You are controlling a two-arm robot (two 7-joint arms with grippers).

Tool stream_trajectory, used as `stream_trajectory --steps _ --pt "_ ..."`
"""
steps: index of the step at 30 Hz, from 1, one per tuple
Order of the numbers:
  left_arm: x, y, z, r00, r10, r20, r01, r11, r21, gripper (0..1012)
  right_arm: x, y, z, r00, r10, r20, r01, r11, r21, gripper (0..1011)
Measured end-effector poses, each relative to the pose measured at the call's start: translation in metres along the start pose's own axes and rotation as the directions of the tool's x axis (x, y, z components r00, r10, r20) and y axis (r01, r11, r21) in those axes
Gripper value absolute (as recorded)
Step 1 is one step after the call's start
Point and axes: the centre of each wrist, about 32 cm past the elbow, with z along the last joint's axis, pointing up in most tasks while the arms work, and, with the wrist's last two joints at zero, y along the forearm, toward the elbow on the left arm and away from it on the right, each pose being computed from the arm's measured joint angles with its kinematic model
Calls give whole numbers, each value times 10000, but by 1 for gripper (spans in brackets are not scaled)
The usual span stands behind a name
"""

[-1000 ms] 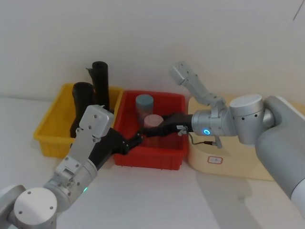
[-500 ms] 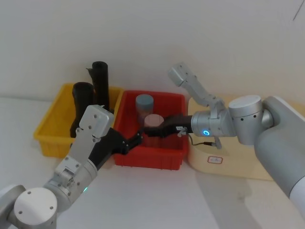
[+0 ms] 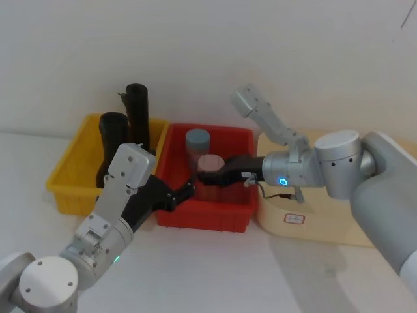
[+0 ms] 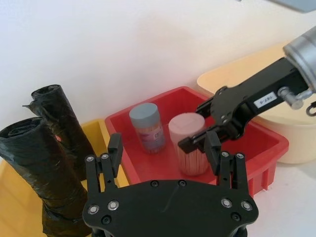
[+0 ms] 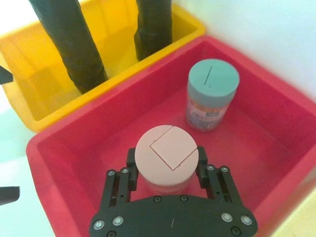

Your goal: Pick up the garbage bag with the one hand and transfer it to the other hand.

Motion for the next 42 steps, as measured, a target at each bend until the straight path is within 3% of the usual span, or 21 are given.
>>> stream_trajectory --steps 11,16,23,33,42 --pt "0 0 0 10000 1 0 -1 10000 0 1000 -104 -281 2 9992 -347 212 323 9940 1050 650" --pt "0 0 0 10000 0 -1 0 10000 0 1000 -205 -518 19 9958 -812 415 727 9814 1775 650" --pt "0 0 0 10000 0 0 0 10000 0 1000 -328 -773 22 9861 -1568 543 1403 9626 2316 650" --pt "0 0 0 10000 0 0 0 10000 0 1000 -506 -1103 -3 9508 -3040 604 2796 9254 2559 650" --pt "0 0 0 10000 0 -1 0 10000 1 1000 -607 -1303 -75 9005 -4325 456 4118 8816 2306 650"
